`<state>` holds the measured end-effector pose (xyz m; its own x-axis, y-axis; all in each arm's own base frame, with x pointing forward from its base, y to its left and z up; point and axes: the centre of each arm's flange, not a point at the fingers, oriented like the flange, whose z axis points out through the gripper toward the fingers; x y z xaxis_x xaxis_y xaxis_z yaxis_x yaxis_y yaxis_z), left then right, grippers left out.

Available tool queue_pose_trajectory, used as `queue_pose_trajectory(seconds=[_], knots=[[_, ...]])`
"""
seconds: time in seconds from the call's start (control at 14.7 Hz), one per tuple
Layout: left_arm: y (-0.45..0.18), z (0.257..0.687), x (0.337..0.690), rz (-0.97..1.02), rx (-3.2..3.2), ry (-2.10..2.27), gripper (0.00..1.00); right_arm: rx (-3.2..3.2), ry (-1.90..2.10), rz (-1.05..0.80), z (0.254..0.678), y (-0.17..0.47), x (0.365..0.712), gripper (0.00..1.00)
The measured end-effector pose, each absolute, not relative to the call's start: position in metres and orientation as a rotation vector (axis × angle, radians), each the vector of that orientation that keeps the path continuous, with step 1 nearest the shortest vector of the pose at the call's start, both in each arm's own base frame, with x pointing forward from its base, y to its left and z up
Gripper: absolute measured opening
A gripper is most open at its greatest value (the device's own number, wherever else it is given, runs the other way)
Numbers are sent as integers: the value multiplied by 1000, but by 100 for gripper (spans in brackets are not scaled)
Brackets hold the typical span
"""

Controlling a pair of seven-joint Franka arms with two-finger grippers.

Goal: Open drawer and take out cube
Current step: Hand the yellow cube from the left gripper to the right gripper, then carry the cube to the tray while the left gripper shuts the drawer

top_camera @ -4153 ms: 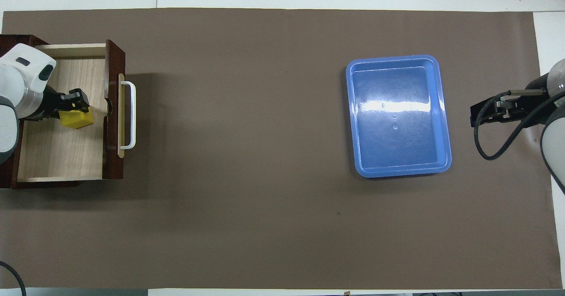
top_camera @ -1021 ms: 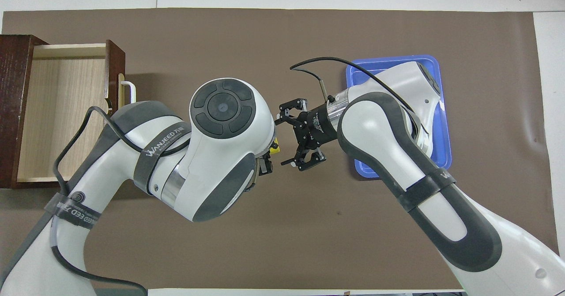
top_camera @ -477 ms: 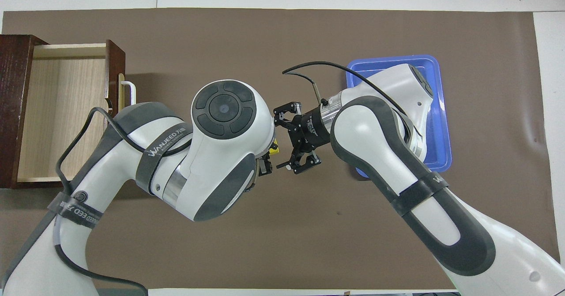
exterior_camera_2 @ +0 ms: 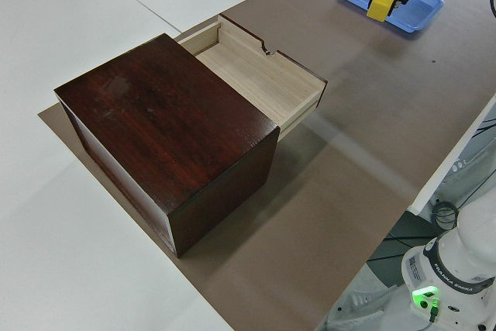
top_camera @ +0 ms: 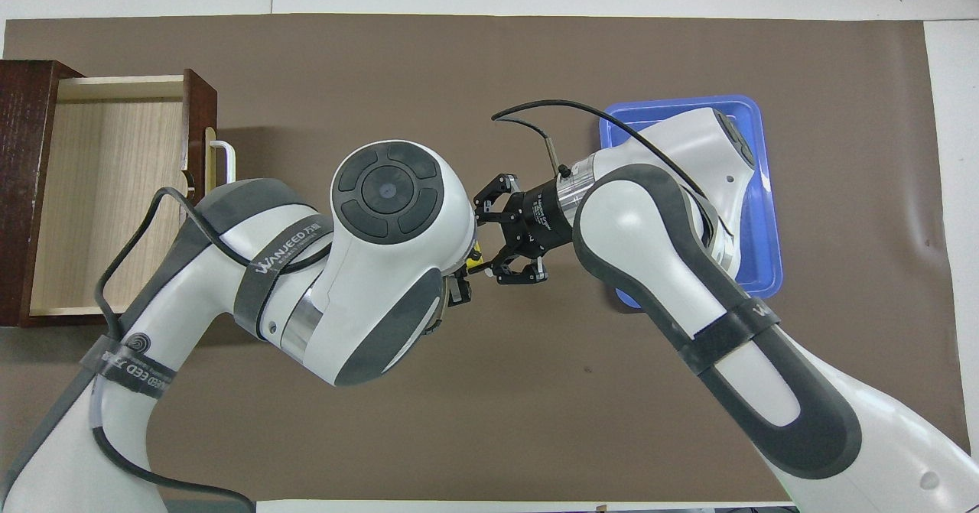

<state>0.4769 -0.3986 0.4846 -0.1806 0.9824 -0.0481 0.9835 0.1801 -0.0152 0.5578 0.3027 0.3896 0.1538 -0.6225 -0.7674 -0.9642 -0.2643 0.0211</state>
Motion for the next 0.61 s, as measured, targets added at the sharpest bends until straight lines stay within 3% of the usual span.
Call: queue_pose_trajectory(seconds=[0.14, 0.2, 0.41, 0.61], knots=[[-397, 487, 477, -62, 1989, 2390, 55, -1954, 1501, 929, 392, 303, 559, 55], [-396, 487, 478, -48, 1991, 2388, 61, -1953, 1499, 927, 394, 304, 559, 55], [-382, 487, 490, 14, 1987, 2394, 97, -1950, 1495, 921, 398, 304, 561, 55], [-324, 483, 527, 32, 2034, 2380, 100, -1909, 1530, 912, 399, 291, 570, 55]])
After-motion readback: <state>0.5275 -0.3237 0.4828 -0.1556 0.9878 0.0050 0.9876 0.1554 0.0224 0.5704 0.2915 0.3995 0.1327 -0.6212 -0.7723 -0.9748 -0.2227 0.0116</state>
